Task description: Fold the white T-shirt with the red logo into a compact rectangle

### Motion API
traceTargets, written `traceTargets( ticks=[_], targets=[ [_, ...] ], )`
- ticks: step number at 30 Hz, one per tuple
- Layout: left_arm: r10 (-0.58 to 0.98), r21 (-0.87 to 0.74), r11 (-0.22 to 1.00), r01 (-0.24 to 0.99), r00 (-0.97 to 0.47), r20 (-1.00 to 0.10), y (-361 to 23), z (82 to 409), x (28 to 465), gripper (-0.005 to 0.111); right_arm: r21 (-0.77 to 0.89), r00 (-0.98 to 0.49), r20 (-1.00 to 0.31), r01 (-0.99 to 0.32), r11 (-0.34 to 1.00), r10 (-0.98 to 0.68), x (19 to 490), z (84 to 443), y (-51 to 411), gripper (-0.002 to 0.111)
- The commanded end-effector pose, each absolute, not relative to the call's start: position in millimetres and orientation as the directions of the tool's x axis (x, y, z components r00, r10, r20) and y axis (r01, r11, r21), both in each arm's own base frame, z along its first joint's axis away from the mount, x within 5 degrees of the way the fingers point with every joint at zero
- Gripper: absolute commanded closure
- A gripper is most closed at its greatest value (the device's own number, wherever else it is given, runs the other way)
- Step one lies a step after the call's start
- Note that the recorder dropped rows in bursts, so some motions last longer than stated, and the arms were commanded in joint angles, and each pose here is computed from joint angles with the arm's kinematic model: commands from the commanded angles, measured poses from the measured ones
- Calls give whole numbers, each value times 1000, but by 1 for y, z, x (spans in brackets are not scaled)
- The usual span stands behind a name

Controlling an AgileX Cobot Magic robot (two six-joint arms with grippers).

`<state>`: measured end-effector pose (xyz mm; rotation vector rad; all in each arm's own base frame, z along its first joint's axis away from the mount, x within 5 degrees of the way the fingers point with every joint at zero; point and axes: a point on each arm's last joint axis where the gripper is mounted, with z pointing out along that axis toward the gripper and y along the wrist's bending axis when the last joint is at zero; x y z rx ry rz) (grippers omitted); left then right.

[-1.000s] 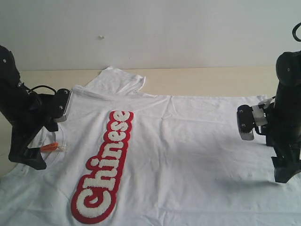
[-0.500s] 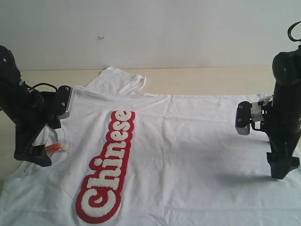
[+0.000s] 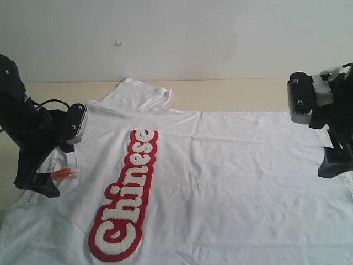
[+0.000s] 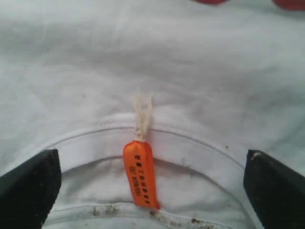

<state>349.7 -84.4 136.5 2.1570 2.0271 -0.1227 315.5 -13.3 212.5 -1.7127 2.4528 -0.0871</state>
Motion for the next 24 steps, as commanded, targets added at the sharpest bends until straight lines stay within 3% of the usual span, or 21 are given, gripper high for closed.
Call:
traceTargets(
  ticks=[1, 8, 17, 24],
  targets=[
    [980, 49, -60, 997, 68, -186, -84, 128, 351, 2, -216, -317, -106, -918, 333, -942, 310, 221, -14, 3],
    [981, 59, -47, 997, 57, -185, -85, 115, 355, 2, -207, -418, -250, -858, 470, -873, 315, 225, -5, 3],
    [976, 5, -55, 998, 55, -213, -89, 129, 361, 7, -124, -277, 49, -955, 269, -960, 315, 187, -25, 3],
    [972, -1, -43, 999, 42, -232, -91, 130, 362, 7, -63, -204, 137, -978, 197, -969, 329, 139, -32, 3]
  ],
)
